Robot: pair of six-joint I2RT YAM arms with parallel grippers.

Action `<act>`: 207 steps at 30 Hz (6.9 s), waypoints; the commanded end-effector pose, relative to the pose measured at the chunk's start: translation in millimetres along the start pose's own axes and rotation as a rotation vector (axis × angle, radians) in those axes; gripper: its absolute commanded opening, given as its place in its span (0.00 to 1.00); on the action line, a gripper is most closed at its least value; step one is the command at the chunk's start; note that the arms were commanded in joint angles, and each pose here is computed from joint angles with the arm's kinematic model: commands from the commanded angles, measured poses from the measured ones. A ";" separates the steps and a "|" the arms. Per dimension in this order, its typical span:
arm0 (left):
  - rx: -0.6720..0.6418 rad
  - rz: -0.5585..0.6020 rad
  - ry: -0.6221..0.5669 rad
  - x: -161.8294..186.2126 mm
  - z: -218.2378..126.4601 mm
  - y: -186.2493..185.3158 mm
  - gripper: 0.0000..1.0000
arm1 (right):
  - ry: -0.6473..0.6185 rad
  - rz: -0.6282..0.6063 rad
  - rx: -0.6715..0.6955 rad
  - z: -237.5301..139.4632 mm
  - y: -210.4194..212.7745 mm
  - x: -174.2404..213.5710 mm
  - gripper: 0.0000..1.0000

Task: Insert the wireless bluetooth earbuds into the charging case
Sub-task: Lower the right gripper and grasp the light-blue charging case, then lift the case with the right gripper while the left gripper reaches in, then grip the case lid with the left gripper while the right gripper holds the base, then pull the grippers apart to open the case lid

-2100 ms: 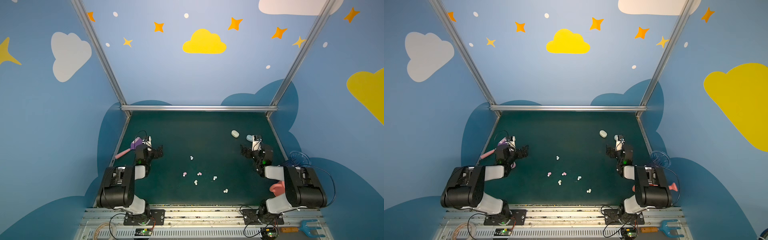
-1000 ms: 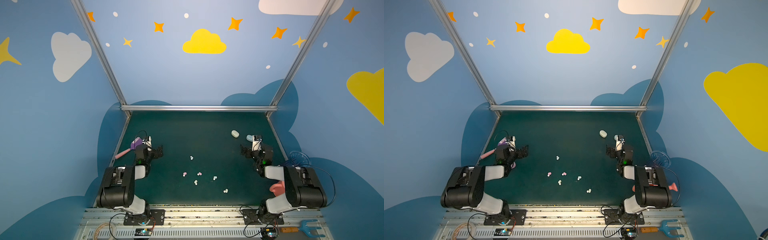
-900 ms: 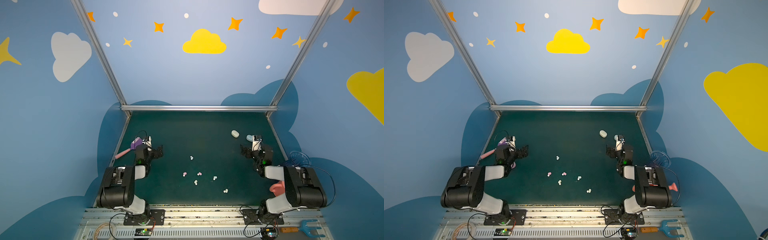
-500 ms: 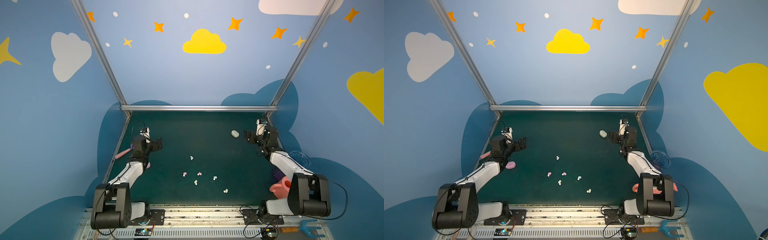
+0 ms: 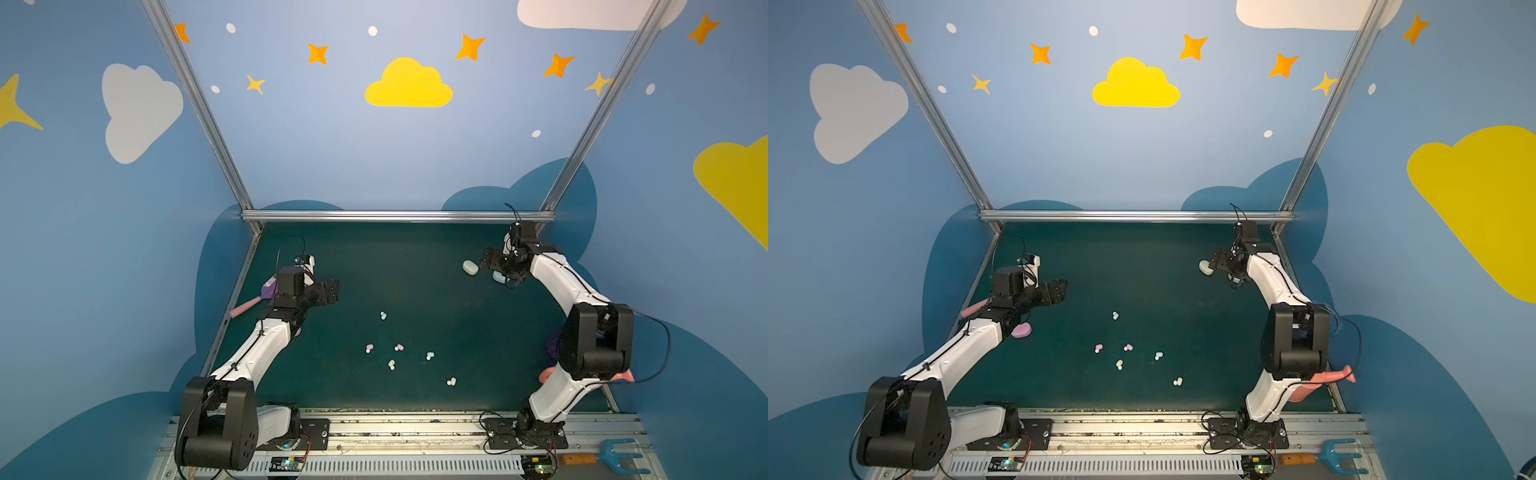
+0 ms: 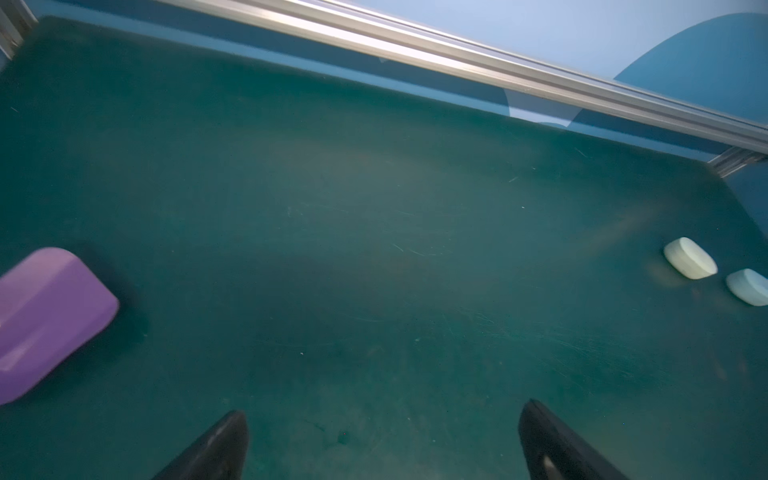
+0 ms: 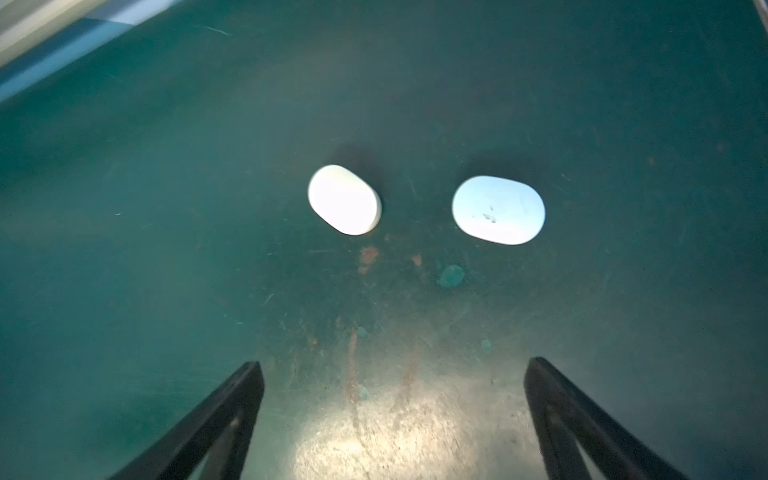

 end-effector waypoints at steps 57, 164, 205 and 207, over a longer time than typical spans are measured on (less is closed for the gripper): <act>0.162 0.002 0.139 10.6 2.1 -44.0 1.00 | 0.355 0.153 0.084 123.5 -59.5 6.1 0.58; 1.144 0.738 0.183 152.4 -120.7 -276.9 0.44 | 0.402 -0.376 -0.790 -190.7 242.5 180.0 0.45; 1.235 0.604 0.313 158.3 -165.8 -262.1 0.05 | -0.244 -0.800 -0.859 -262.3 179.2 195.6 0.82; 1.259 0.621 0.329 164.0 -171.7 -263.3 0.04 | -0.282 -0.854 -0.886 -269.7 179.9 202.8 0.82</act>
Point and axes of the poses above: each gripper's point midway between its finger pads, its own z axis out along the fingers, its own y axis along the line the jaws close on, x = y × z, the point moved 2 cm from there along -z, back along the fingers, and after that the axes turned 14 degrees about -z, right-handed, at the moved point
